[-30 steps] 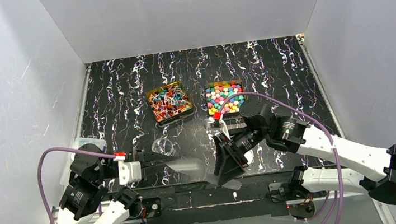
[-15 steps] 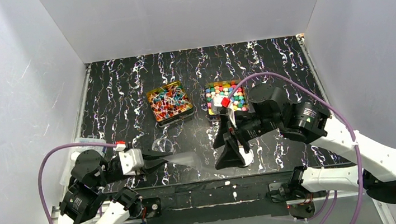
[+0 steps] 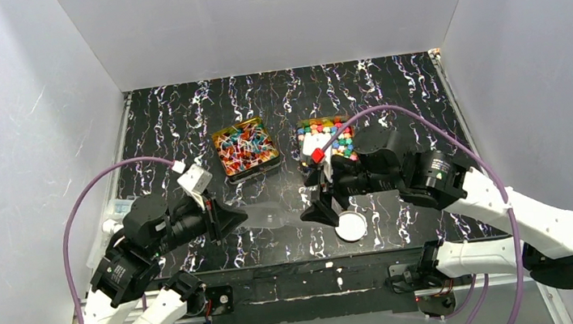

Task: Pack the candies
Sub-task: Pick up the spatula from the center of the board.

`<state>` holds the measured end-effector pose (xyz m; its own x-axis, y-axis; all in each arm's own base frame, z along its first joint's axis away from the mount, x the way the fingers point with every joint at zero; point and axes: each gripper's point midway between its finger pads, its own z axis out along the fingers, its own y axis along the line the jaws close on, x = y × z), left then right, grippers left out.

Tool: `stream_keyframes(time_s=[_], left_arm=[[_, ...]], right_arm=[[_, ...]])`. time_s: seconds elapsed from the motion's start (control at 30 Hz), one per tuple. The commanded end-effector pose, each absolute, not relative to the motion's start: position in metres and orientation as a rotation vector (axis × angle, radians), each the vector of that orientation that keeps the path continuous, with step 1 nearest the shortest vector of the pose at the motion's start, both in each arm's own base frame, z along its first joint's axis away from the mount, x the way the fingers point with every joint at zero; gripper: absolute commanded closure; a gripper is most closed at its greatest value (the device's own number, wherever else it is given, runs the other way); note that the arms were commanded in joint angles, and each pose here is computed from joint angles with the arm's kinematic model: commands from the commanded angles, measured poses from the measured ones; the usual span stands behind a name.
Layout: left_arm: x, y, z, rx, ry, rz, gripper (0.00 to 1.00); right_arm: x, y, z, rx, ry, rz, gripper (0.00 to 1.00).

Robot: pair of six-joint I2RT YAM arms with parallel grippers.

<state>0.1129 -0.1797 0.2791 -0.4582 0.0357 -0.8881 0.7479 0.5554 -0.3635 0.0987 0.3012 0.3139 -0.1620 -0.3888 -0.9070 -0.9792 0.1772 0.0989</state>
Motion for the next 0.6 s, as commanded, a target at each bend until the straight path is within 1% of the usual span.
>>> stream_keyframes(time_s=[0.0,0.23,0.37,0.57], left_arm=[[0.114,-0.172,0.277,0.33,2.023,-1.032,1.0],[0.109,-0.172,0.26,0.043,2.175,-1.124,1.0],[0.104,-0.176,0.255,-0.031,2.223,-1.182,1.0],[0.092,-0.182,0.255,-0.062,2.286,-1.258,1.0]], right_arm=[[0.106,0.309,0.331,-1.319,1.463,0.877,0.15],[0.088,0.315,0.318,-1.408,1.234,0.792,0.14],[0.092,0.319,0.305,-1.433,1.2,0.621,0.15],[0.082,0.331,0.289,-1.511,1.101,0.375,0.17]])
